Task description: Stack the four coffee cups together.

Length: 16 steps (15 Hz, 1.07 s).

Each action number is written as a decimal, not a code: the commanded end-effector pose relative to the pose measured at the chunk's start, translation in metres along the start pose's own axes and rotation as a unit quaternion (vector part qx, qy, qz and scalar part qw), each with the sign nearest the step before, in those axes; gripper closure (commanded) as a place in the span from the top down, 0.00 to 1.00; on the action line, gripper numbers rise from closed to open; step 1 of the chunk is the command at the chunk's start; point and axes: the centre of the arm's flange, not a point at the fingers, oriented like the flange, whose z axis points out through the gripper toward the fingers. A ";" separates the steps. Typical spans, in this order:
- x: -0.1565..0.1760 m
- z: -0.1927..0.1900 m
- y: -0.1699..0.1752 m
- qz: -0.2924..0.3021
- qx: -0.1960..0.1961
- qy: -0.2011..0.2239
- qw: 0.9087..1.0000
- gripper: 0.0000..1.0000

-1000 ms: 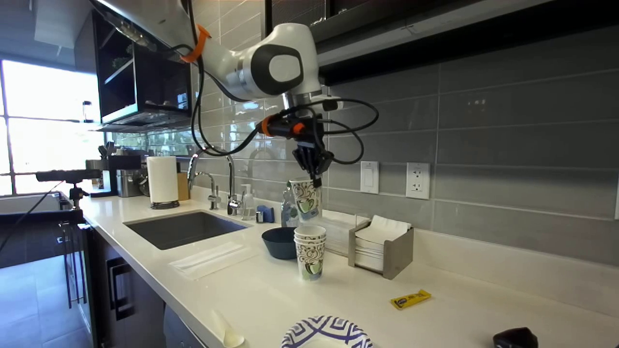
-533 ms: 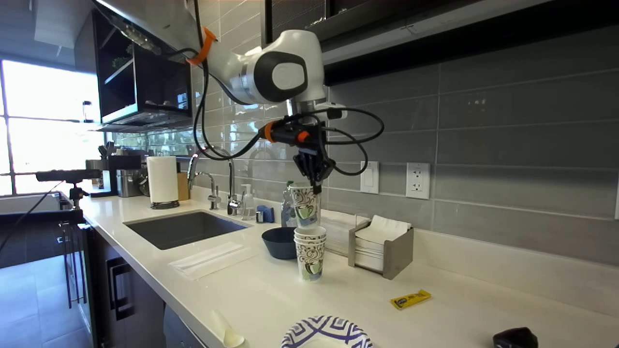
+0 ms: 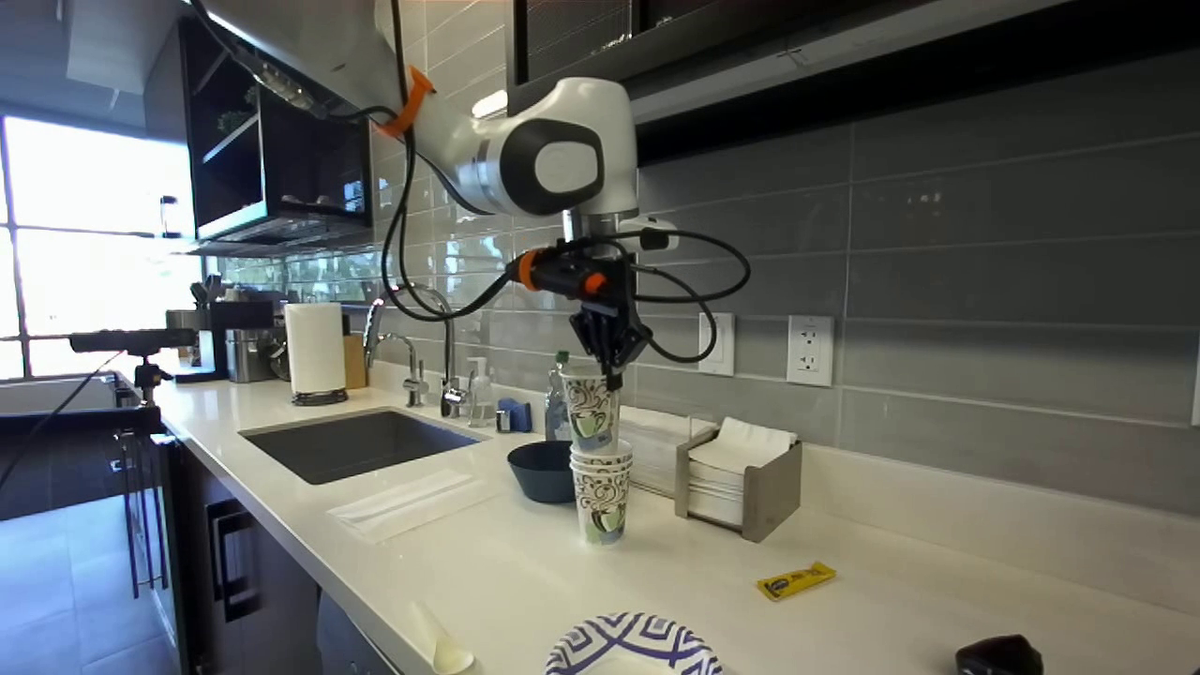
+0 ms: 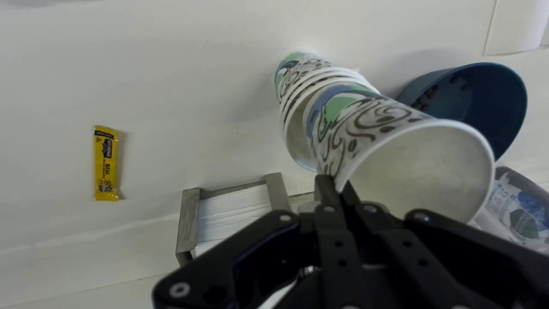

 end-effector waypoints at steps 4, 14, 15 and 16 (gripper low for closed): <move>0.010 0.009 0.006 -0.002 0.019 -0.009 1.000 0.29; -0.004 -0.004 0.007 -0.008 0.031 0.000 0.999 0.99; -0.009 -0.009 0.009 -0.013 0.036 0.004 0.999 1.00; -0.015 -0.014 0.011 -0.019 0.043 0.009 0.999 1.00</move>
